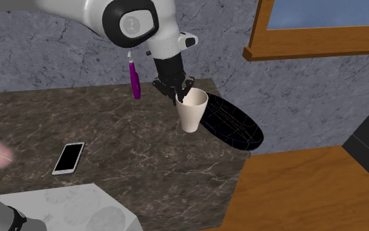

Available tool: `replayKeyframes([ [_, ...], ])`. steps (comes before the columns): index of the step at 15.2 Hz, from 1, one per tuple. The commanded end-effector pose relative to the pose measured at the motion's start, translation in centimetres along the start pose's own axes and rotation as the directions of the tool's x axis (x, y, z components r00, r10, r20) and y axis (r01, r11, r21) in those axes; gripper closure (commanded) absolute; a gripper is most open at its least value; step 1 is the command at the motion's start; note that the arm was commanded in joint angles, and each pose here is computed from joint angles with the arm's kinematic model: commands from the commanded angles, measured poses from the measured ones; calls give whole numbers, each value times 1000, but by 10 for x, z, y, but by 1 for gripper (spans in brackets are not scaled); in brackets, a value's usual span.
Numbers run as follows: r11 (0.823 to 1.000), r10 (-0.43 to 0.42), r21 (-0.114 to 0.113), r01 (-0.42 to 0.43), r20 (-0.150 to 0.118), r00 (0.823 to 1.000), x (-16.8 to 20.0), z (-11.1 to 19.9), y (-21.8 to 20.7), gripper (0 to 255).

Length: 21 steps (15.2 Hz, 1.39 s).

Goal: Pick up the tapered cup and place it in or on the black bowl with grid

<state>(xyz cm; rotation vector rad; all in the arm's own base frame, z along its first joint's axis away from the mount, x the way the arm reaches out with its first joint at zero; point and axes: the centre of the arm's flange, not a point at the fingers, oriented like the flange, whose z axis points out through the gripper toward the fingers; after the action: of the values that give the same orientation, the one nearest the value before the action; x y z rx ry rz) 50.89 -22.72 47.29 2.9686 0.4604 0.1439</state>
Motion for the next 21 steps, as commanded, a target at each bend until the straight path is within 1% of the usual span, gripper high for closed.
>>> replayKeyframes([
  [1, 1000, 0, 0, 0, 0, 1000, 1, -11, 2, 255],
  [12, 1000, 0, 0, 0, 0, 1000, 5, -66, 10, 255],
  [21, 1000, 0, 0, 0, 0, 1000, 101, -79, 78, 255],
])
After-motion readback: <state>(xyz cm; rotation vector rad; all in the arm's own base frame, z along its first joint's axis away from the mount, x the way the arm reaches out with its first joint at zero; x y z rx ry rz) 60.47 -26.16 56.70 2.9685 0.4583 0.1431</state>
